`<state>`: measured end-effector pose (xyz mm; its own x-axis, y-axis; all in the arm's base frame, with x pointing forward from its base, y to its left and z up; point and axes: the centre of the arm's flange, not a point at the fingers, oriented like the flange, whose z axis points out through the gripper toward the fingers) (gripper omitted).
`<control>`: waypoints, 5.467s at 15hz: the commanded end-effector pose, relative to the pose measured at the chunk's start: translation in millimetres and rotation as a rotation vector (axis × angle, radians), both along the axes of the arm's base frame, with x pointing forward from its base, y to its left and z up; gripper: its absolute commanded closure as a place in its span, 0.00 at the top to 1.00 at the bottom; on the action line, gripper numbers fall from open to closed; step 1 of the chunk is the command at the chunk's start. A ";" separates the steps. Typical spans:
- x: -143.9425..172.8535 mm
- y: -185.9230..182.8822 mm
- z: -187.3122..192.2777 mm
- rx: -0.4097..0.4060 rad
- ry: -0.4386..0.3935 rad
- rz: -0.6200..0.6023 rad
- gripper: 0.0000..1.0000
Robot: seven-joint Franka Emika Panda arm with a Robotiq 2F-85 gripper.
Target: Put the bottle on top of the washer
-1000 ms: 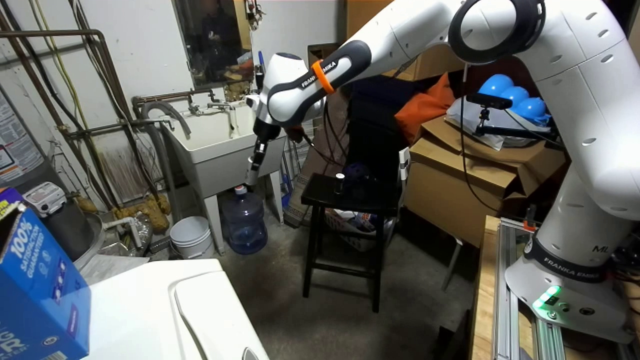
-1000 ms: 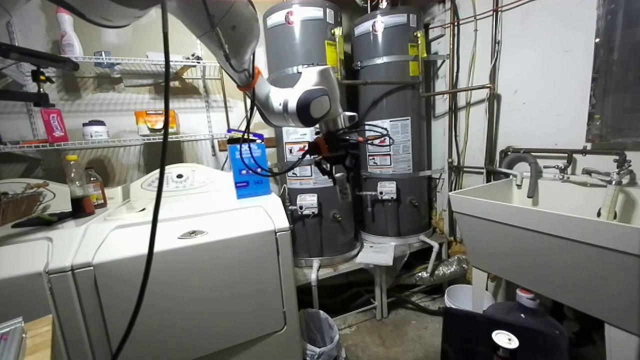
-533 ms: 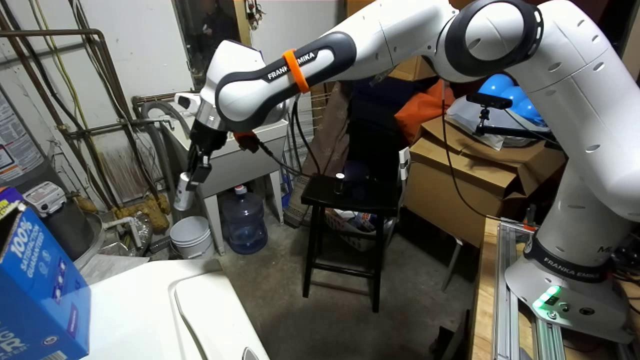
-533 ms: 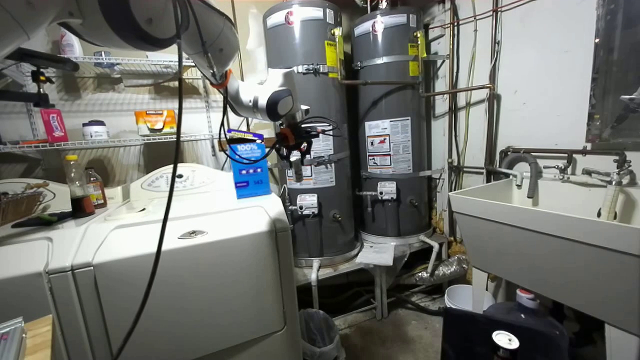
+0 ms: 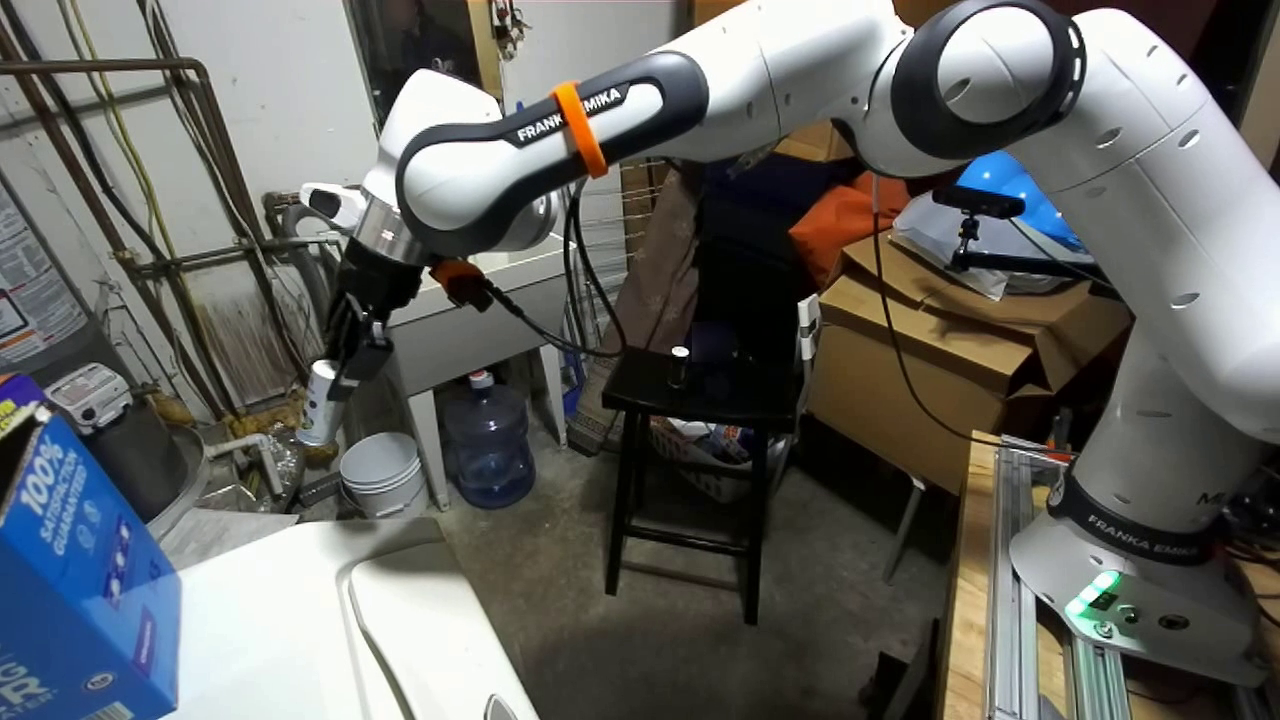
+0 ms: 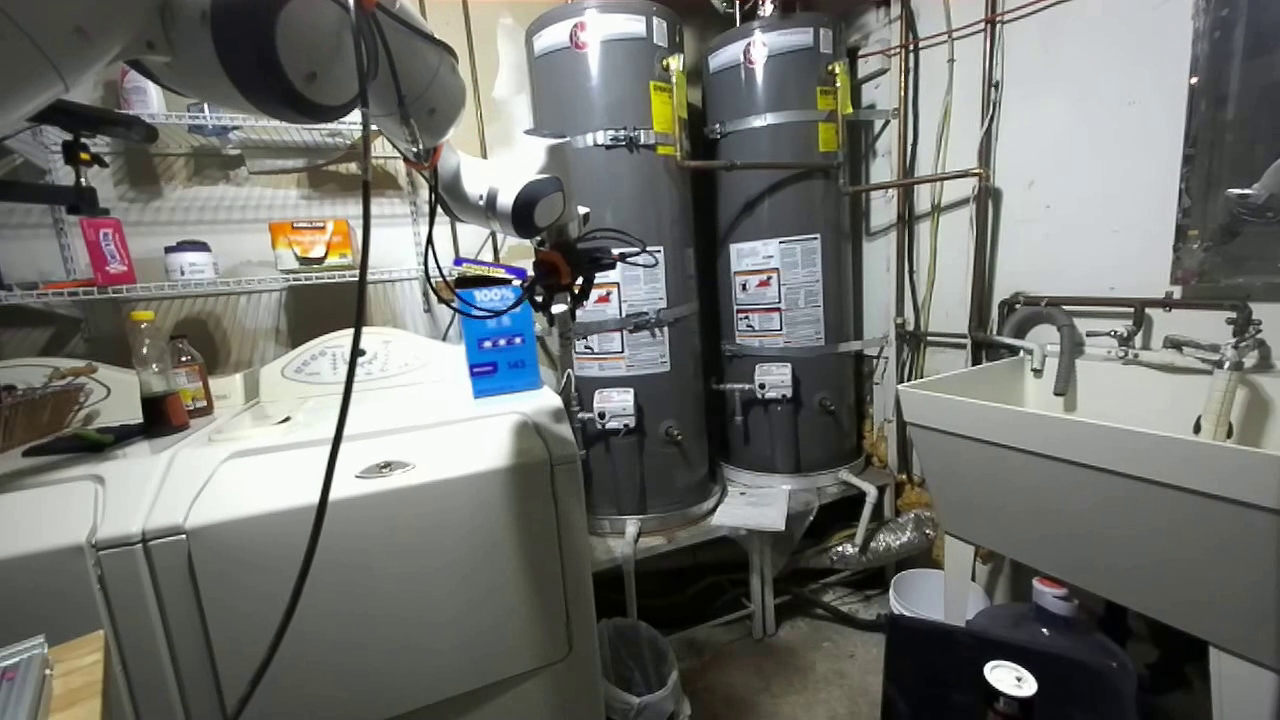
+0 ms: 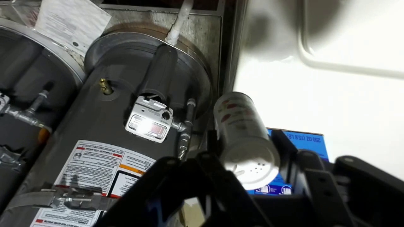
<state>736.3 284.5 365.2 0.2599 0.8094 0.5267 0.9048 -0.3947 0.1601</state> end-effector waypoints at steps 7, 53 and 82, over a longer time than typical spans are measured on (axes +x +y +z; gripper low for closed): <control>-89.1 169.4 51.7 -0.100 0.255 0.397 0.20; -164.2 322.3 -52.5 -0.425 0.256 -0.038 0.20; -231.9 225.8 35.1 -0.431 0.239 -0.596 1.00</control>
